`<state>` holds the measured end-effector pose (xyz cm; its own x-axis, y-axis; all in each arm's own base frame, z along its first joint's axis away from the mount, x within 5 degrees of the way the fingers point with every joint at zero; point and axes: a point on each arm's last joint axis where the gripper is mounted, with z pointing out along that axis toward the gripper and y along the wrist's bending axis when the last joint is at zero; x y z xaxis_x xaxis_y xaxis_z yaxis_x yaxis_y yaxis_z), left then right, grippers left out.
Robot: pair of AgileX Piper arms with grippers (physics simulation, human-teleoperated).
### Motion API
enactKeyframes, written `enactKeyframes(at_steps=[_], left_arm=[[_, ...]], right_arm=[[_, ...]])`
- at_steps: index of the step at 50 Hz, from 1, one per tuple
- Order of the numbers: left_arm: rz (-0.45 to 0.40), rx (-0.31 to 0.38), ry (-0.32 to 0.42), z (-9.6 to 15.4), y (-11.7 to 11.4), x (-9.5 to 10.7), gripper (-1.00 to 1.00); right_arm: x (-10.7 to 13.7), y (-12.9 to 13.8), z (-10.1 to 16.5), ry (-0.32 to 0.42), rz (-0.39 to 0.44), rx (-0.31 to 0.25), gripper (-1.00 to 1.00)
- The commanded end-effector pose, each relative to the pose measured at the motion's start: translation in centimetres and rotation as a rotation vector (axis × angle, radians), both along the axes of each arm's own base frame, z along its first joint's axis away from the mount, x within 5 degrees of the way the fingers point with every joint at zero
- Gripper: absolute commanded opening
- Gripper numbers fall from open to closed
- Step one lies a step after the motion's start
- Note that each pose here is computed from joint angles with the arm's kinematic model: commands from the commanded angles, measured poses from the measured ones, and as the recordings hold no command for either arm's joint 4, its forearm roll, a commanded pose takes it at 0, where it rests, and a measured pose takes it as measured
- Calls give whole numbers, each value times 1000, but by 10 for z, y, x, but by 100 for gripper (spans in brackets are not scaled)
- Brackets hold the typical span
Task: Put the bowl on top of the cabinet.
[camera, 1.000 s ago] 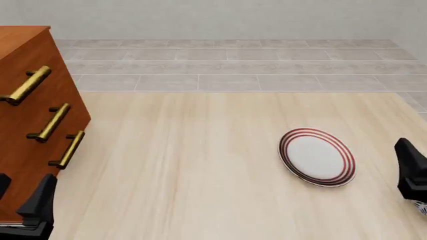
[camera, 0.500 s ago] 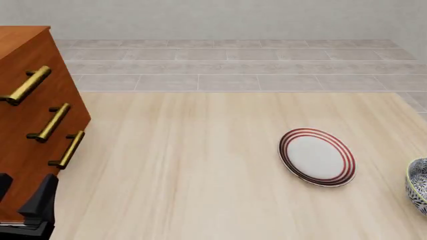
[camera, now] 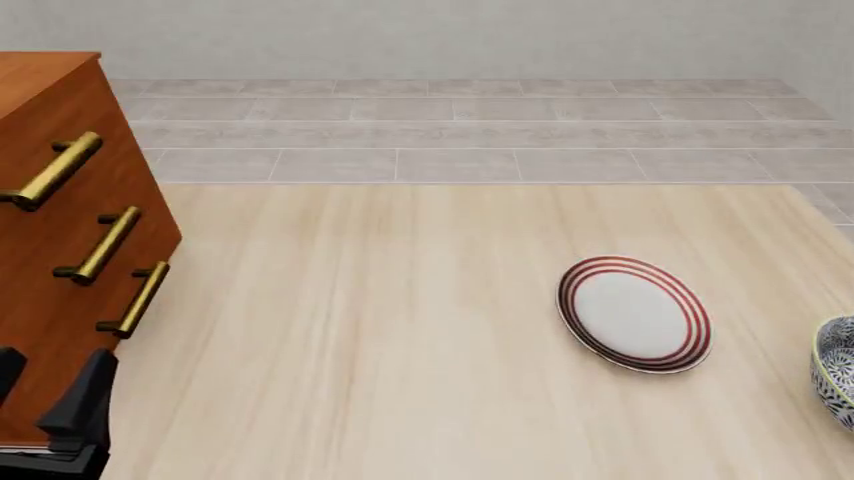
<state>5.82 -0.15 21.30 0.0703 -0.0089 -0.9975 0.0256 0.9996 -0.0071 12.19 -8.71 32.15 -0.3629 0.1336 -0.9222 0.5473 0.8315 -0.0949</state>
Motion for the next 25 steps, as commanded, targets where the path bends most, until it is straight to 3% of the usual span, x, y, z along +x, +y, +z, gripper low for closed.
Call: enactKeyframes(at_steps=[1, 4, 7, 12, 18, 25], left_arm=[[0, 1, 1, 0, 0, 1, 100], [-3, 3, 3, 0, 0, 1, 100], [-4, 2, 5, 0, 0, 2, 100], [-3, 1, 6, 0, 0, 3, 100], [-3, 4, 7, 0, 0, 4, 100], [-2, 5, 9, 0, 0, 4, 100]], right_arm=[[0, -25, -1, 40, -121, 25, 100], [-3, -32, -4, 63, -149, 6, 100], [5, -37, -13, 80, -157, 79, 100], [15, -31, -19, 102, -109, 123, 100], [10, -38, -17, 96, -145, 95, 100], [13, -43, -22, 100, -161, 128, 100]])
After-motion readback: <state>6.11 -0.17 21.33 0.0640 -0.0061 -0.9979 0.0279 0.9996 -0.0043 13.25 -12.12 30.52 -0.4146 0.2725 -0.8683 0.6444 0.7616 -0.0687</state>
